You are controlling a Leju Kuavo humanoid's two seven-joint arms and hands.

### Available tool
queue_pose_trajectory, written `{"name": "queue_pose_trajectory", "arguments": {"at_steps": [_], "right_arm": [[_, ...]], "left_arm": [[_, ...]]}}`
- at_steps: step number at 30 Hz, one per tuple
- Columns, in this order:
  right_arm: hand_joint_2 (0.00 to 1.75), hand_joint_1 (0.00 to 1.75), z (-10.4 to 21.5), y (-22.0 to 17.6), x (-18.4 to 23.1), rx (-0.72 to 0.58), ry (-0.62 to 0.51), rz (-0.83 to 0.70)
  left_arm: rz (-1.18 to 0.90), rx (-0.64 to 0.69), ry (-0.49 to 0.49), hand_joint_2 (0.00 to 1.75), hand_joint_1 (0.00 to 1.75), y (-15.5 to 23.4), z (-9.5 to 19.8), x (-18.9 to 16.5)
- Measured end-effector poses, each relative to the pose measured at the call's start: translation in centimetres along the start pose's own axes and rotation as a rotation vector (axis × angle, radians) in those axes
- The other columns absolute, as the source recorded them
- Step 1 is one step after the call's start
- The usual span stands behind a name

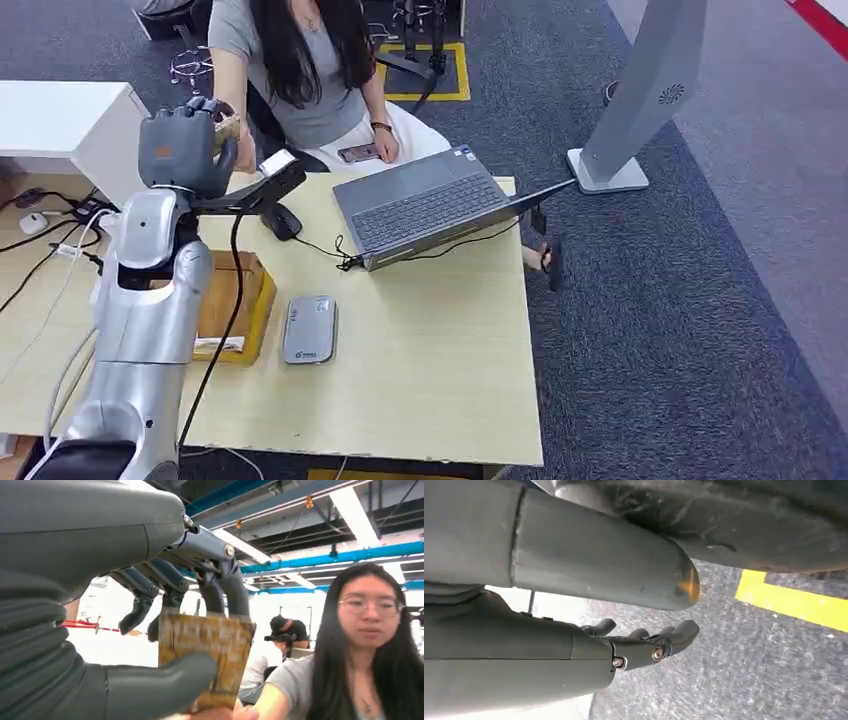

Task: Pass the card to the sensor for recognition and then transmit it.

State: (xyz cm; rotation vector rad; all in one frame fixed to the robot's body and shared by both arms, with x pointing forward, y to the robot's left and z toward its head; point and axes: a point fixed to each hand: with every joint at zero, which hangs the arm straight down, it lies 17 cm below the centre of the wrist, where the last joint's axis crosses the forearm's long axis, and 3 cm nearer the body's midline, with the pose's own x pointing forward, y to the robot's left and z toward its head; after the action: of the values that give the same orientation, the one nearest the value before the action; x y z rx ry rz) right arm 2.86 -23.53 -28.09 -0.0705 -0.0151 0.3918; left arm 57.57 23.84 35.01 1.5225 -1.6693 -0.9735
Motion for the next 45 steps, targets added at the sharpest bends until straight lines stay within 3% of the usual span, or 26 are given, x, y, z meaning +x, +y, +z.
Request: {"name": "queue_pose_trajectory", "arguments": {"at_steps": [7, 18, 30, 37, 45], "right_arm": [[0.00, 0.00, 0.0, 0.3, 0.2, -0.013, 0.004, -0.043], [0.00, 0.00, 0.1, 0.5, 0.1, -0.018, 0.012, -0.093], [0.00, 0.00, 0.2, 1.6, -0.3, -0.028, 0.034, -0.182], [0.00, 0.00, 0.2, 1.9, -0.4, -0.028, 0.039, -0.208], [0.00, 0.00, 0.2, 1.9, -0.3, -0.029, 0.037, -0.183]], "left_arm": [[0.202, 0.106, -0.063, 1.75, 0.00, 2.4, 5.3, 2.6], [0.273, 0.154, -0.079, 1.75, 0.00, 3.8, 12.6, 3.5], [0.260, -0.056, -0.085, 1.75, 0.00, -1.1, 27.7, 3.8], [0.229, -0.207, -0.021, 1.75, 0.00, -3.8, 31.7, 1.6], [0.144, -0.277, 0.083, 1.75, 0.00, -5.9, 32.6, -3.6]]}}
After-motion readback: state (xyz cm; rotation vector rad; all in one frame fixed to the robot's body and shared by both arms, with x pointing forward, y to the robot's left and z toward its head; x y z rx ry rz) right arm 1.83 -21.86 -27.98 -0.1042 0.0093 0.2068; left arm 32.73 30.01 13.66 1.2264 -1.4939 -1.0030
